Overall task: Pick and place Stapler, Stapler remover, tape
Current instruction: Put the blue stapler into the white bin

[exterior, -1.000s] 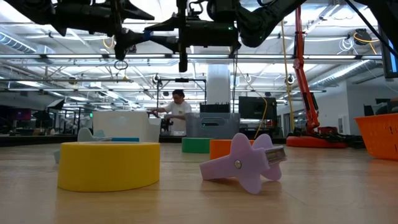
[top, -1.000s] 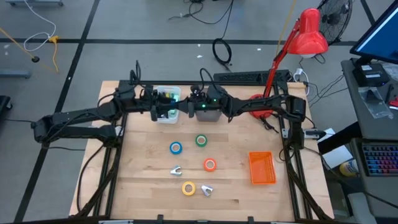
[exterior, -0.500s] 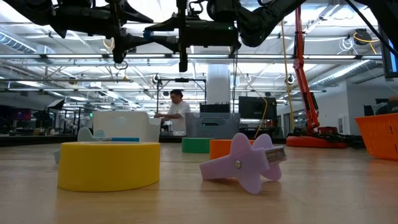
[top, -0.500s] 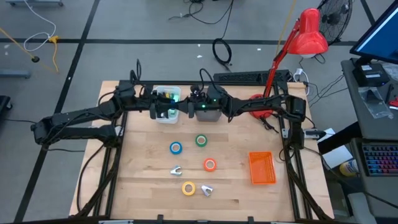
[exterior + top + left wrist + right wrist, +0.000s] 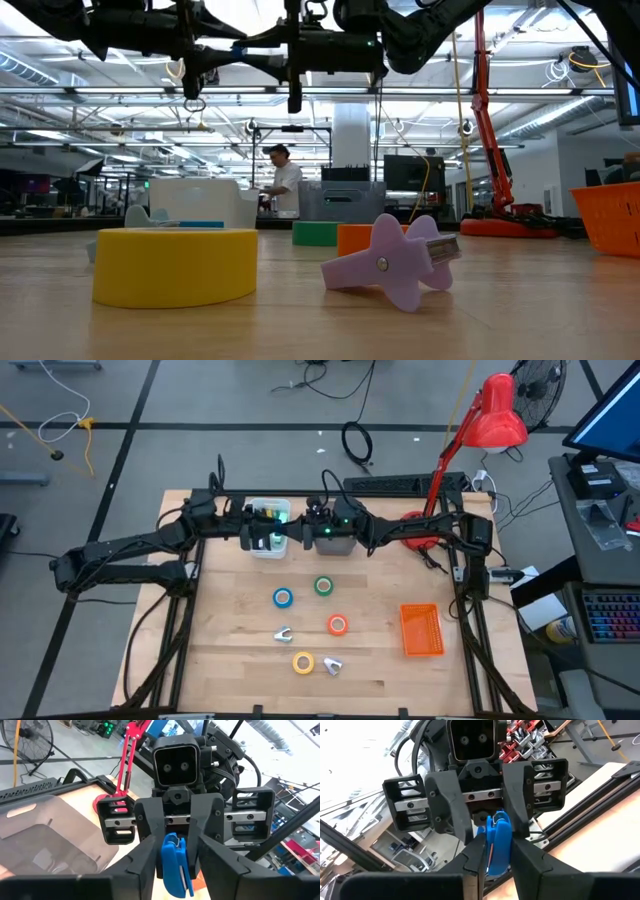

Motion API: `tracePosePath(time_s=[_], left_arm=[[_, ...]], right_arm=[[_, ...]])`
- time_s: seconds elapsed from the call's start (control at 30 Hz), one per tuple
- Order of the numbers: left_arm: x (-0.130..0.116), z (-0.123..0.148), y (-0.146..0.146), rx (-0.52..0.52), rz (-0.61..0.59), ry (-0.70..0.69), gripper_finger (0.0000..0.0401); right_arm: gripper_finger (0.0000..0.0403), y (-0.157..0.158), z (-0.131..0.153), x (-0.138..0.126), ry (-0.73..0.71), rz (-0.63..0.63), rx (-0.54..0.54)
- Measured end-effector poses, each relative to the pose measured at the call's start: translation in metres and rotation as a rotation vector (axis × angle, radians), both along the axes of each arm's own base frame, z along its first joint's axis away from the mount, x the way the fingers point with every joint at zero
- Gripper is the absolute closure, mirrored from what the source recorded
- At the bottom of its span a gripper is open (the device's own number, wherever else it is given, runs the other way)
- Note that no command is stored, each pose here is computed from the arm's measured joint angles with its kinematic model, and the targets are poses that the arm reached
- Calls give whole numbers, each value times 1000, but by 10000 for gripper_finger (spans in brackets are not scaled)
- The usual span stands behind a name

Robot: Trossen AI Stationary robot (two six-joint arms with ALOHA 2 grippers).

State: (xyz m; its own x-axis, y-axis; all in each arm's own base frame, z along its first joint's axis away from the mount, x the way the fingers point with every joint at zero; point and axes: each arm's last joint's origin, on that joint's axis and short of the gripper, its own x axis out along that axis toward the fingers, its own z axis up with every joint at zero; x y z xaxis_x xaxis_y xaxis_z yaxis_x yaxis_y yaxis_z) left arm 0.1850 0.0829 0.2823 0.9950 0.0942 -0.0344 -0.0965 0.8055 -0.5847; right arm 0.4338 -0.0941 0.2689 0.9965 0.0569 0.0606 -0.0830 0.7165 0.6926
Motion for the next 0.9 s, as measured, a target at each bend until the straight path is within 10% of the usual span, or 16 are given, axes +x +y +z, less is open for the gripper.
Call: tracePosePath(time_s=[0.9], left_arm=[[-1,4,2,-59,34,-47,290]], right_arm=[[344,7,-5,2,37,20,-11]])
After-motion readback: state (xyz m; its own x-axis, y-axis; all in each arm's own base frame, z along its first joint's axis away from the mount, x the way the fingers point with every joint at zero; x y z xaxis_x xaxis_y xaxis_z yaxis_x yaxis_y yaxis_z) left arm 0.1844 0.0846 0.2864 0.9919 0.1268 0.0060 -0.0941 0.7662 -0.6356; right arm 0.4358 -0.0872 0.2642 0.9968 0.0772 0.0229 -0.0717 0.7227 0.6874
